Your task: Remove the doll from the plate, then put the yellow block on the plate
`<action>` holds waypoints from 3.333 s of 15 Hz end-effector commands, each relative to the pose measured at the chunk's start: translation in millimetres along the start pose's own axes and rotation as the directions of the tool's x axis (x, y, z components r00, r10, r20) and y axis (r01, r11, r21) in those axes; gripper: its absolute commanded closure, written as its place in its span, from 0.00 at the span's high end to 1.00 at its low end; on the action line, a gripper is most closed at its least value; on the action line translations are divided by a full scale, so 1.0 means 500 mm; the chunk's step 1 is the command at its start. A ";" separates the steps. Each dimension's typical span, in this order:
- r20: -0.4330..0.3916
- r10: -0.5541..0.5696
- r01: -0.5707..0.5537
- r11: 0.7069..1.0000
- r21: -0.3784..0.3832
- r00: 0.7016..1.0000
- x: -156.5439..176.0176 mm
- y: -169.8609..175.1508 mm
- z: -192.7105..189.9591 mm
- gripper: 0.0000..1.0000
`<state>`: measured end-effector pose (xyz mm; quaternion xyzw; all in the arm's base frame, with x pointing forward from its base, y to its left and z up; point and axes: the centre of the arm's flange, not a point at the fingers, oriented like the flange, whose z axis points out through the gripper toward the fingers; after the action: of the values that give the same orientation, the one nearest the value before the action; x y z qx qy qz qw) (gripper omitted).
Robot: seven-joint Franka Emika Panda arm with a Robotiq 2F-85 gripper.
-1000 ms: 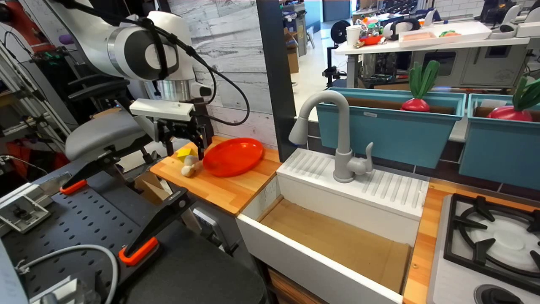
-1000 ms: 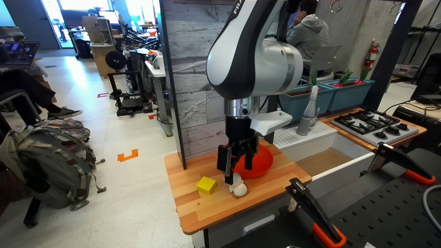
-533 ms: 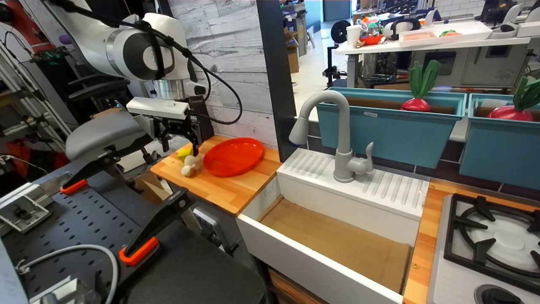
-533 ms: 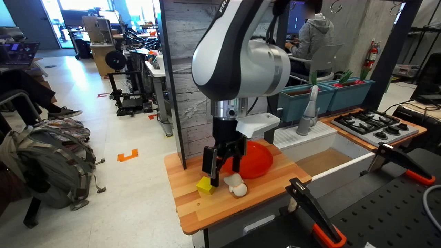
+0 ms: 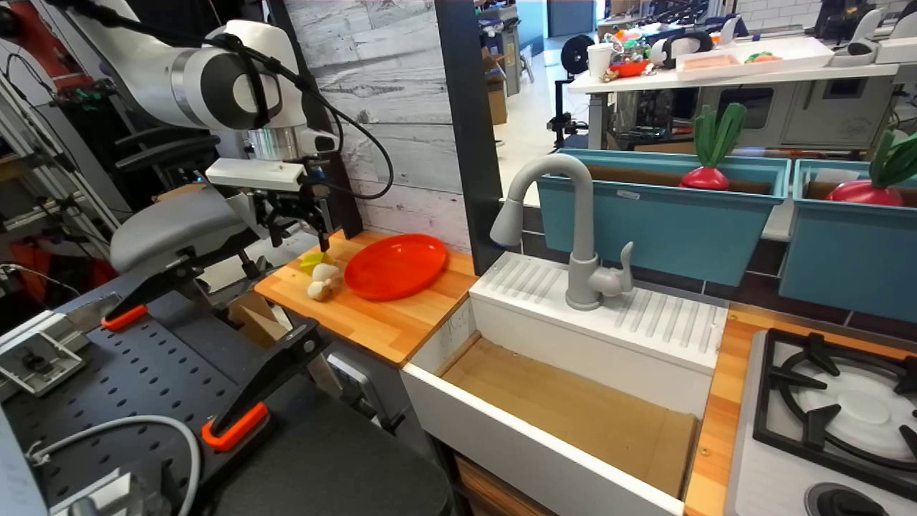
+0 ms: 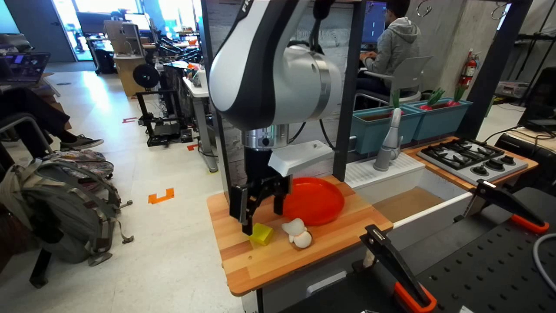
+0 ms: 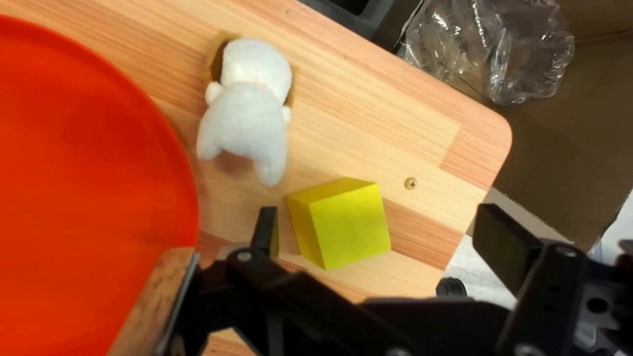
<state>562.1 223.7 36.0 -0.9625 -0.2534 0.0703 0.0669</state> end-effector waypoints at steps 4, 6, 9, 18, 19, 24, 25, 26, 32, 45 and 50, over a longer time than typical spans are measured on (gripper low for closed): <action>0.008 0.008 -0.007 0.996 -0.086 1.000 0.045 -0.025 0.036 1.00; 0.014 0.016 -0.015 0.994 -0.107 1.000 0.052 -0.022 0.043 1.00; 0.034 0.031 -0.026 0.992 -0.125 0.999 0.064 -0.015 0.059 1.00; 0.101 0.066 -0.054 0.992 -0.117 0.993 0.087 0.005 0.076 0.26; 0.104 0.068 -0.055 0.992 -0.118 0.992 0.088 0.005 0.075 0.24; 0.076 0.083 -0.072 0.989 -0.129 0.994 0.067 -0.008 0.039 0.23; 0.062 0.089 -0.080 0.988 -0.133 0.994 0.056 -0.010 0.024 0.23; 0.048 0.096 -0.089 0.987 -0.137 0.994 0.049 -0.010 0.013 0.23; -0.081 0.201 -0.212 0.963 -0.167 0.976 -0.002 0.035 -0.071 0.23; -0.128 0.441 -0.457 0.876 -0.156 0.888 -0.092 0.273 -0.036 0.23; -0.098 0.454 -0.465 0.870 -0.164 0.885 -0.074 0.297 -0.003 0.23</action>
<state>589.1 71.3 28.6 -0.9987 -0.0281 0.0270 -0.0334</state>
